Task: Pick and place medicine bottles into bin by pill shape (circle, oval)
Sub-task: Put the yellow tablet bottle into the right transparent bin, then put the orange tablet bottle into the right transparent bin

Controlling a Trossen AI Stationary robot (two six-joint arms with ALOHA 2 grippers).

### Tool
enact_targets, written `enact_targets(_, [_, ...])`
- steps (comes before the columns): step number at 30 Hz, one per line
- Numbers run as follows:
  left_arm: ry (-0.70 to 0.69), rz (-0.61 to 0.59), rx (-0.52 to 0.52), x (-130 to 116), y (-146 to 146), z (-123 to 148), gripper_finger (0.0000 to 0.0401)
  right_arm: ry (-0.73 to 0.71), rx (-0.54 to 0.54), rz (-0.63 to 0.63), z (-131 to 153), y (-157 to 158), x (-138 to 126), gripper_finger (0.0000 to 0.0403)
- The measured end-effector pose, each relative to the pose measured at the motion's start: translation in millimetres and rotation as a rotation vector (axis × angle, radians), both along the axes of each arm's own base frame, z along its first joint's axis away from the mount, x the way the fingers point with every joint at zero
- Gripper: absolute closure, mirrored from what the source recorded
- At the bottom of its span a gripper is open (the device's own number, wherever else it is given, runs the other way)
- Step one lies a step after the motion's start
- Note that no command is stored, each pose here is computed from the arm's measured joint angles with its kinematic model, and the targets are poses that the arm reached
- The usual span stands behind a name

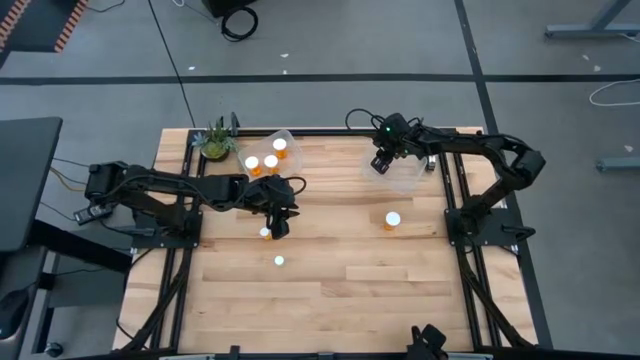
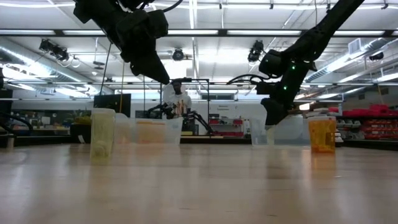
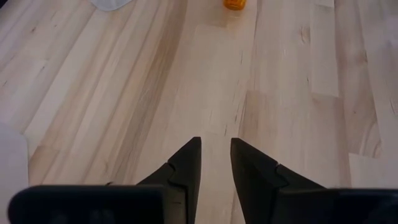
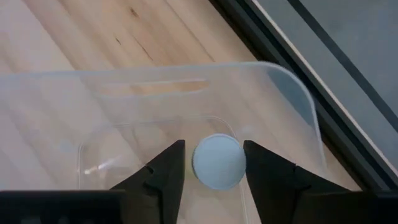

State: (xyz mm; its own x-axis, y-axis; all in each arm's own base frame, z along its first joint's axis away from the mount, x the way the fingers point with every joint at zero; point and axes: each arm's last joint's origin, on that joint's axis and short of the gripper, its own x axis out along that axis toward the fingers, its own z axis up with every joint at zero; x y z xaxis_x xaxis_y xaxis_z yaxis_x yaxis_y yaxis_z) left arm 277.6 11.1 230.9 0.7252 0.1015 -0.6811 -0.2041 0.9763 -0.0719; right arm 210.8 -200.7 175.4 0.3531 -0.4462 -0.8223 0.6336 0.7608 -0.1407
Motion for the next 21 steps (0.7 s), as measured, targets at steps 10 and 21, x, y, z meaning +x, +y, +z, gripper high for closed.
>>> enact_targets(10, [-0.021,0.0,0.0,1,0,1,0.0303,-0.013,-0.011,0.0,14,6,-6,0.0201])
enact_targets(21, [0.095,-0.036,0.043,-2,3,10,0.0313,-0.074,-0.049,-0.012,41,17,-15,0.02])
